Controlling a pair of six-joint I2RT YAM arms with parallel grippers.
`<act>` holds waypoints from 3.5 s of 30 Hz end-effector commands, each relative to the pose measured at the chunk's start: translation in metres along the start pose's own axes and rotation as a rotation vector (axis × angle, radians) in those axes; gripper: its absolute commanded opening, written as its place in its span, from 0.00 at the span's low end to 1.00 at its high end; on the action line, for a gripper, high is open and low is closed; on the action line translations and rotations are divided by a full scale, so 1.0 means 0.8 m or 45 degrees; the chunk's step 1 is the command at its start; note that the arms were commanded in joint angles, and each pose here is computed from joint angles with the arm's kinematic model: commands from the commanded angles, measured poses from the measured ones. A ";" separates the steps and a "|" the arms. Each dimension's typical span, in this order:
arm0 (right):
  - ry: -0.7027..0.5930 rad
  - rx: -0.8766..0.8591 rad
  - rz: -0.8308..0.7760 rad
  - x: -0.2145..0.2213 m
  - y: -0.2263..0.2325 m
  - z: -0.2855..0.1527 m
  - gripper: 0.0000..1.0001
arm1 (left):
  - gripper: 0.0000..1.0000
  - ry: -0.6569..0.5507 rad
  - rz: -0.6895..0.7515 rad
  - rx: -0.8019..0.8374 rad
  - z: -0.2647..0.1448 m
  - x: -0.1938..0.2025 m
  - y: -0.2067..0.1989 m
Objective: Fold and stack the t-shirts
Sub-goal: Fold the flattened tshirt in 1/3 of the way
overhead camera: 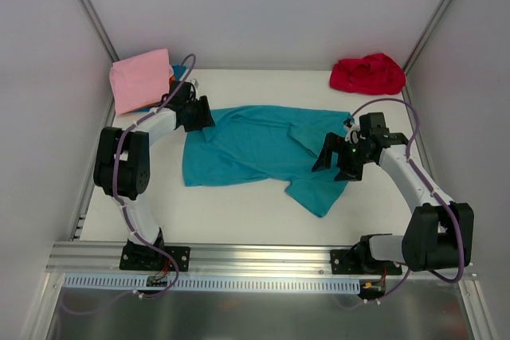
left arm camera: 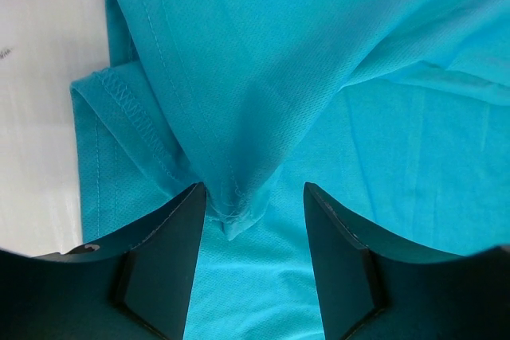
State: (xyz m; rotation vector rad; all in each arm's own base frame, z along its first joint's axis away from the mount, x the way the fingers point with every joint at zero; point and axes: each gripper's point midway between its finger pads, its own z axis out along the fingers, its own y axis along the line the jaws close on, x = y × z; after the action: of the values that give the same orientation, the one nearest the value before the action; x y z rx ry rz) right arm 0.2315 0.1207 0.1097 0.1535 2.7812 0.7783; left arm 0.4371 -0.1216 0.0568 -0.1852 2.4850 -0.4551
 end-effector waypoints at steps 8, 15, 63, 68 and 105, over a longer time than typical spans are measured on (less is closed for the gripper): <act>-0.008 -0.019 -0.025 0.001 0.006 -0.005 1.00 | 0.52 -0.094 0.028 0.039 -0.027 -0.037 -0.020; -0.004 -0.011 -0.022 0.002 0.004 -0.004 1.00 | 0.52 -0.071 0.023 0.013 -0.021 -0.027 -0.012; 0.004 -0.001 -0.024 0.001 0.002 -0.003 0.99 | 0.31 0.007 -0.009 -0.029 0.009 0.001 0.006; 0.007 -0.002 -0.023 0.002 0.002 -0.002 1.00 | 0.12 0.010 -0.010 -0.032 0.010 0.002 0.007; 0.019 -0.010 -0.020 0.002 0.002 0.000 1.00 | 0.11 -0.204 0.294 -0.059 -0.048 -0.128 -0.027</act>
State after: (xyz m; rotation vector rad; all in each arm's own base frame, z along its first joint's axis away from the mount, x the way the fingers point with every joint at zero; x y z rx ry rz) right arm 0.2314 0.1206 0.1079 0.1565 2.7894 0.7774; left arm 0.4884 -0.1091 0.1229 -0.0220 2.3889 -0.2965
